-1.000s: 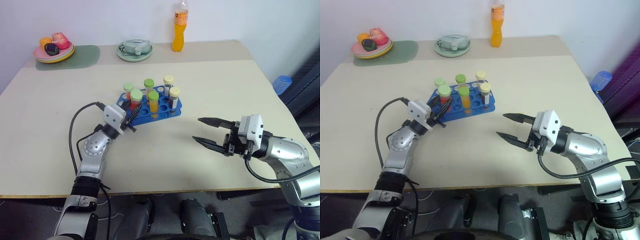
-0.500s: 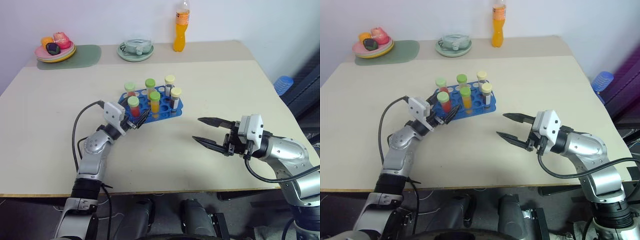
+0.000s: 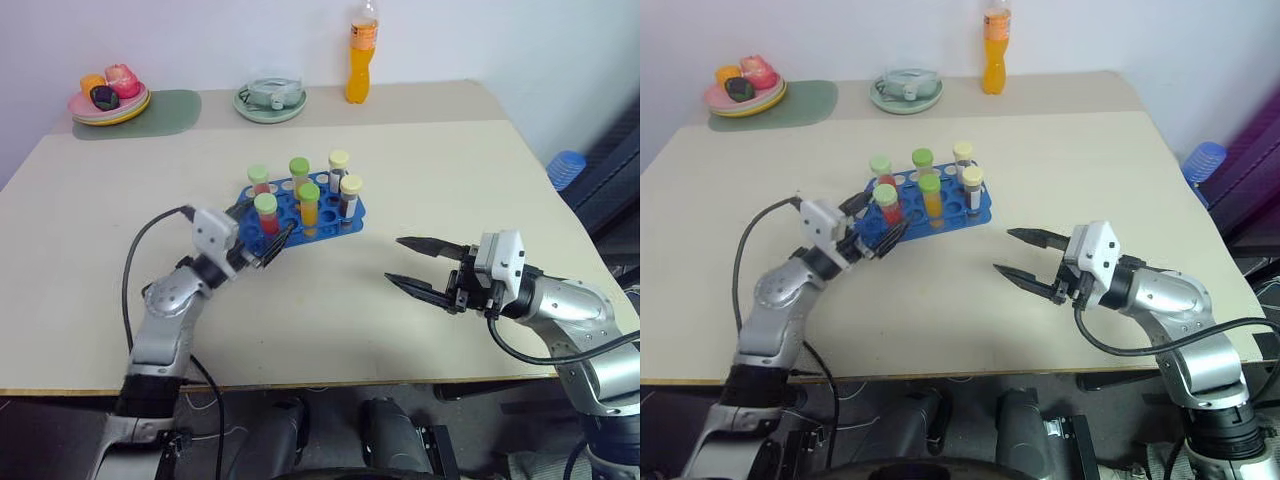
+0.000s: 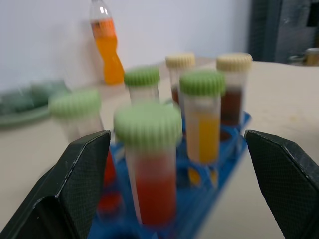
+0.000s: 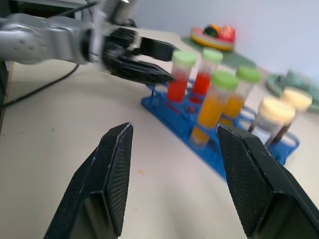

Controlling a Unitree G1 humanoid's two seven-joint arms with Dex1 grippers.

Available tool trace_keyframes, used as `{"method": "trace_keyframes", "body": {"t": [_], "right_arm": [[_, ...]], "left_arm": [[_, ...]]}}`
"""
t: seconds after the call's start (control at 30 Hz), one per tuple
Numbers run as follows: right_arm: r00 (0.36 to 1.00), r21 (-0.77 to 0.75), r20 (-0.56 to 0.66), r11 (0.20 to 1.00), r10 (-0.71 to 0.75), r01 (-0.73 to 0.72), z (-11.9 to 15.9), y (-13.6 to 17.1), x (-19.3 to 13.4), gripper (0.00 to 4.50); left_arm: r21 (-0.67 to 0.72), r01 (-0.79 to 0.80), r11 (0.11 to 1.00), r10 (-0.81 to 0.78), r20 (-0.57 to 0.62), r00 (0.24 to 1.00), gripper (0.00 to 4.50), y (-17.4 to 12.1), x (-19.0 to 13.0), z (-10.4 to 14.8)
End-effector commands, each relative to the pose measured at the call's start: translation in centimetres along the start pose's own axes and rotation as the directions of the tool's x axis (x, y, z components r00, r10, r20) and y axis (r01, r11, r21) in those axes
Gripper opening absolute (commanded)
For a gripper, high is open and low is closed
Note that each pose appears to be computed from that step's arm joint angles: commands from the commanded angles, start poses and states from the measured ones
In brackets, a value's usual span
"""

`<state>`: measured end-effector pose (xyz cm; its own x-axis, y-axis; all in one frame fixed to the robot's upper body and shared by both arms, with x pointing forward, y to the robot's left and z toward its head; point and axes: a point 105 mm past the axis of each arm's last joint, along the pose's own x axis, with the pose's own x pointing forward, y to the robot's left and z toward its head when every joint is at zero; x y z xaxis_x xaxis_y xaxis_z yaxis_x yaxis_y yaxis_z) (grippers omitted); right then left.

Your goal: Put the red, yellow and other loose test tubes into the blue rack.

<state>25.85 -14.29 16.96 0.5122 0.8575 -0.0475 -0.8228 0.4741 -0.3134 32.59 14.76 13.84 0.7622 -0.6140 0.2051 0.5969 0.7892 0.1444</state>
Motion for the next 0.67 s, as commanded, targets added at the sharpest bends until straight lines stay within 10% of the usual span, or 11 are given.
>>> {"method": "trace_keyframes", "body": {"t": [0.03,0.67], "right_arm": [[0.984,0.048,0.005,0.983,-0.177,0.176,0.3,-2.0,-1.3,2.73],[0.894,0.118,-0.086,0.887,-0.439,0.446,-3.0,-0.8,-6.3,2.73]], "left_arm": [[0.027,-0.011,1.0,0.009,0.059,0.998,4.4,1.4,-1.7,2.3],[-0.026,0.086,0.996,-0.088,-0.126,0.988,4.4,2.7,-7.1,1.0]]}}
